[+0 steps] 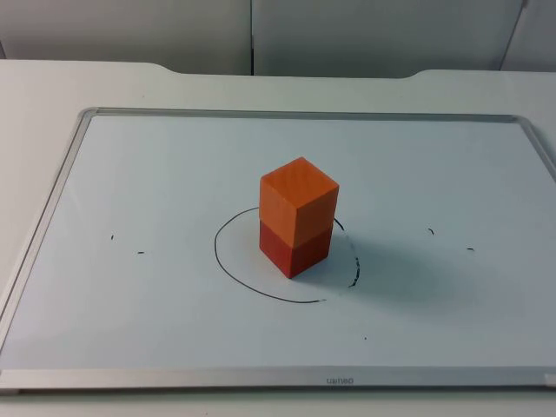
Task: Pick up one cube with the left hand and another cube with the right hand. First place the cube in the right hand at the target position, then stack the cube in the left hand on top.
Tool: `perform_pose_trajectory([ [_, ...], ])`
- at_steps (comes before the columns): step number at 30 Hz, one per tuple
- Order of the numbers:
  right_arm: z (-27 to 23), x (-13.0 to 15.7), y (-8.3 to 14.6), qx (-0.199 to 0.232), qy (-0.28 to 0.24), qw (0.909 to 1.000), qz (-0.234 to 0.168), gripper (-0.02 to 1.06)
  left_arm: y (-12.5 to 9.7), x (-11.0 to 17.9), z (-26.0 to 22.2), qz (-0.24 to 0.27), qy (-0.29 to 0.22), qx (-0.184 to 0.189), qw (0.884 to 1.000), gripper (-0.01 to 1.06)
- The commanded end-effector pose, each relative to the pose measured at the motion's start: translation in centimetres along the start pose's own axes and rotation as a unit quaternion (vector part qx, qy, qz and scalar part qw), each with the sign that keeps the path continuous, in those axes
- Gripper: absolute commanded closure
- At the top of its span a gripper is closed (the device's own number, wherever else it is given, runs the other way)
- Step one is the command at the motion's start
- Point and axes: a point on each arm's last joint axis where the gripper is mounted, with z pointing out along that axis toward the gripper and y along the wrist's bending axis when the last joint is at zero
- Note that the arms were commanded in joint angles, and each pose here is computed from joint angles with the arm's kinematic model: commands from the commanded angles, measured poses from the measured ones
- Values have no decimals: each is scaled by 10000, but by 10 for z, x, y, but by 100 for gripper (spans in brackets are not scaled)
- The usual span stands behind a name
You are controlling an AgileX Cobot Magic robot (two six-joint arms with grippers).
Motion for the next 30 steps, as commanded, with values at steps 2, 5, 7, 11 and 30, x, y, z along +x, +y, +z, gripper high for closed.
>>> perform_pose_trajectory([
  [2, 1, 1, 0, 241, 1, 9996, 136, 0, 0, 0, 0, -140, -61, -270, 9995, 0],
  [5, 1, 1, 1, 679, 12, 9970, 366, 0, -1, 0, 0, -354, -58, -676, 9971, 0],
  [7, 1, 2, 1, 840, 17, 9954, 451, 0, -1, 0, 0, -436, -57, -831, 9956, 0],
  [11, 0, 2, 2, 1473, 33, 9860, 782, 0, -2, 0, 0, -730, -54, -1388, 9876, 0],
  [30, 0, 2, 4, 2264, 52, 9665, 1208, 0, -4, 0, 1, -1385, -45, -2629, 9548, 0],
])
